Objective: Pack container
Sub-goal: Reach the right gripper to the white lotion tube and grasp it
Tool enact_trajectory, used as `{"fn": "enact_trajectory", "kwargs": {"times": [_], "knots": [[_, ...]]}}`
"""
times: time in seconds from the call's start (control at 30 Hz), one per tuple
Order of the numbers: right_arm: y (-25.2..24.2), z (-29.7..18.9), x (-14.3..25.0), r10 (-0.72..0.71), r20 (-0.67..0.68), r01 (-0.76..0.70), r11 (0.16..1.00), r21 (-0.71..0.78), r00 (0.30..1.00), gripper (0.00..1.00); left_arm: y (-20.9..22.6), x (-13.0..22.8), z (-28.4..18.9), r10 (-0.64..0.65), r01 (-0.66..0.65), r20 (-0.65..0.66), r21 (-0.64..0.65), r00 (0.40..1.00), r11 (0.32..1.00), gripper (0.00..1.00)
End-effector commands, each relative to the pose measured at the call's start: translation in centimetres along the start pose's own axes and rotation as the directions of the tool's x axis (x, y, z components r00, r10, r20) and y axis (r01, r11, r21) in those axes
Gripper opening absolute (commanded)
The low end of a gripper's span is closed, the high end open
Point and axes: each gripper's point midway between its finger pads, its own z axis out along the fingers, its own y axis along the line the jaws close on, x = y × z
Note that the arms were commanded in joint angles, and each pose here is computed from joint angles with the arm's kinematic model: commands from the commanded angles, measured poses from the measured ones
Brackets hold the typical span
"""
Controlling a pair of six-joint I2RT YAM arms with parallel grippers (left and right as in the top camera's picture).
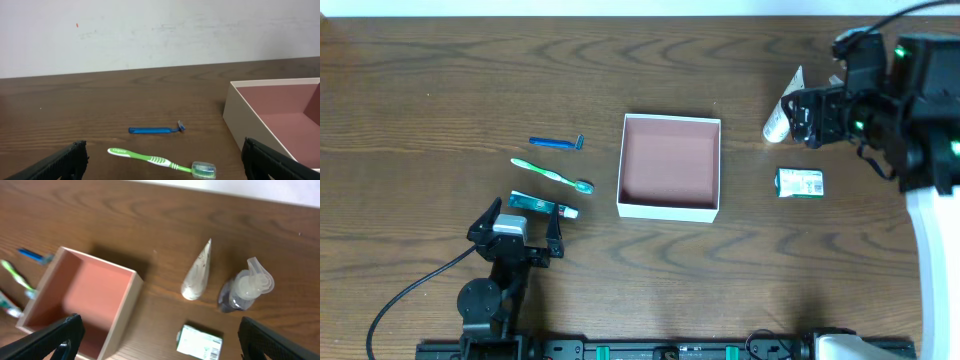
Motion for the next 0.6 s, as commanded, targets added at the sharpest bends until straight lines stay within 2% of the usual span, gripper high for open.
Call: {"fn": "enact_trajectory", "kwargs": {"times": [0.0, 0.23, 0.57], "knots": [[-1.5, 2.7, -0.2, -0.045, -0.045, 0.048, 0.997, 0.058, 0.998, 0.99, -0.1, 1.6, 0.1, -0.009, 0.009, -0.045, 0.010, 0.999, 1.000, 0.98], [-3.2, 8.8, 0.5, -0.027, -0.123, 0.036, 0.997, 0.070, 0.992, 0.97, -0.1, 1.6, 0.1, -0.008, 0.009, -0.045, 0.010, 0.999, 1.000, 0.98], [-4.5, 14.7, 3.2, 0.005, -0.241, 0.013, 0.998, 0.069, 0.970, 0.85, -0.1, 1.6, 0.1, -0.008, 0.009, -0.045, 0.010, 0.999, 1.000, 0.98]]}}
